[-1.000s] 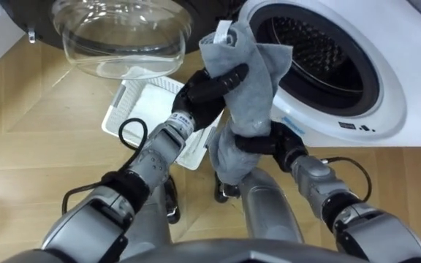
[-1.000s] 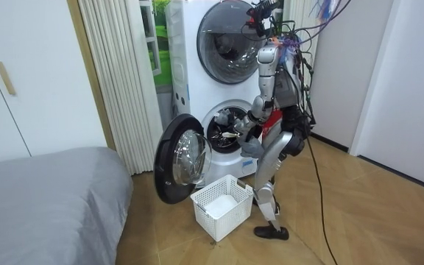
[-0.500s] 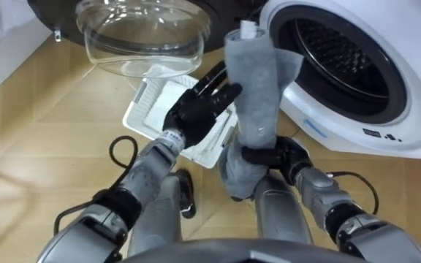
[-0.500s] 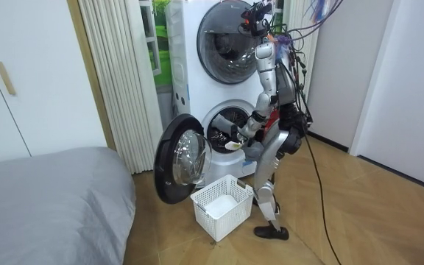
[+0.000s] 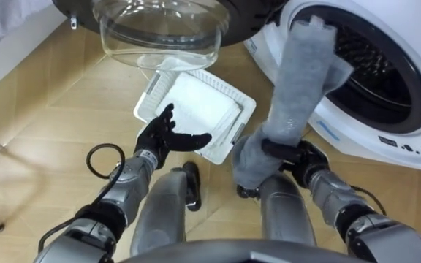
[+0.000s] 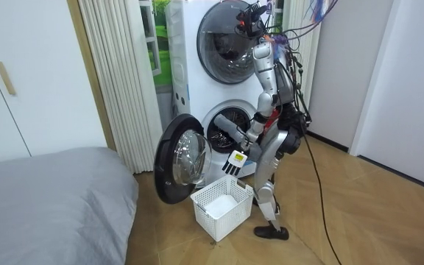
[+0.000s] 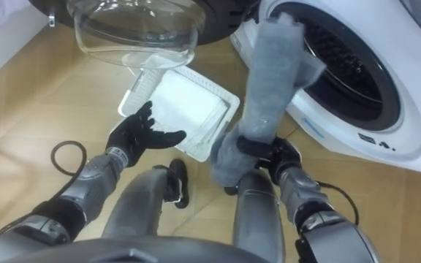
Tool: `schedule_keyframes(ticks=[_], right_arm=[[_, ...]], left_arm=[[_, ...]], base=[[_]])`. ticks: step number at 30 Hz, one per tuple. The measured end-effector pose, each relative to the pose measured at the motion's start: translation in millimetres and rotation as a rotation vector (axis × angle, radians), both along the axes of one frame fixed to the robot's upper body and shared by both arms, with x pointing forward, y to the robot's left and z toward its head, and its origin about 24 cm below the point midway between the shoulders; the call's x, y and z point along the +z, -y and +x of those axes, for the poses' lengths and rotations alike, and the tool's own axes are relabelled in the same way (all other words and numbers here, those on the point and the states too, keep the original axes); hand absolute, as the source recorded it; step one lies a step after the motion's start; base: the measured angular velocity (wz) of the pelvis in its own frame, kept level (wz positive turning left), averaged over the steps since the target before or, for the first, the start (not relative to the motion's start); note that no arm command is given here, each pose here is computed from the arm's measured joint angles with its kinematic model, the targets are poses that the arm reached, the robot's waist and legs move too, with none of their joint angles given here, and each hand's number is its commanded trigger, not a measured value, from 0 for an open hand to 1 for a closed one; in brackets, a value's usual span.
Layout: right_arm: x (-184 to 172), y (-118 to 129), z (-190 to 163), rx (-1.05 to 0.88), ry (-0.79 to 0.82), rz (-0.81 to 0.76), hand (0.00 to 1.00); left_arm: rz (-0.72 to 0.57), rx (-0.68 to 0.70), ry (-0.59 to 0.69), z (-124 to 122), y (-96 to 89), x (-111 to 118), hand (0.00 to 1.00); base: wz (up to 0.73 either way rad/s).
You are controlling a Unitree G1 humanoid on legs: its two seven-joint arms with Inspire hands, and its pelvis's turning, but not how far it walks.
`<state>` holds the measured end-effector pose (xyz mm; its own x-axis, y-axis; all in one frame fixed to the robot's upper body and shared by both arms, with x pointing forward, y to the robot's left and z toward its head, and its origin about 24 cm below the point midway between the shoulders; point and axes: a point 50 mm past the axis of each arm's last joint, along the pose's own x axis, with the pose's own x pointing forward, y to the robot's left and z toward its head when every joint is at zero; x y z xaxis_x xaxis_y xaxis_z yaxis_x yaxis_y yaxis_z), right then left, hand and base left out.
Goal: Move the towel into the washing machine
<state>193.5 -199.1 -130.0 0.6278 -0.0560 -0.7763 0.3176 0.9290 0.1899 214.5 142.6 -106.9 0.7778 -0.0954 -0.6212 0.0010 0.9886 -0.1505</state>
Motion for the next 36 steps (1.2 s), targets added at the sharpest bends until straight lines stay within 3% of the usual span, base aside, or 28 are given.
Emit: schedule_keyframes(ticks=[5,13,24,27,28,29,30,36], right_arm=[[-1,7,0,-0.229,-0.027,0.118,1.0],[7,20,13,-0.425,-0.029,0.221,1.0],[40,74,41,-0.615,0.024,0.267,1.0],[53,76,57,-0.623,0.048,0.257,0.98],[60,76,65,-0.638,0.059,0.273,0.73],[67,78,73,-0.669,0.076,0.293,0.18],[72,80,77,-0.684,0.085,0.299,0.0],[105,83,106,-0.821,0.087,0.4,0.0]], left_arm=[[0.037,0.053,-0.018,-1,-0.7,-2,0.0],[0.082,0.093,-0.058,-1,-4.9,-3,0.0],[0.19,0.085,-0.064,6,-36.6,4,0.0],[0.21,0.105,-0.034,9,-40.7,10,0.0],[0.212,0.125,-0.02,12,-41.8,13,0.0],[0.214,0.137,-0.013,12,-41.9,14,0.0],[0.214,0.142,-0.002,13,-42.1,16,0.0],[0.282,0.173,0.029,11,-47.3,19,0.0]], base=[[0.06],[0.07],[0.03],[-0.03],[0.04],[0.04],[0.03],[0.11]])
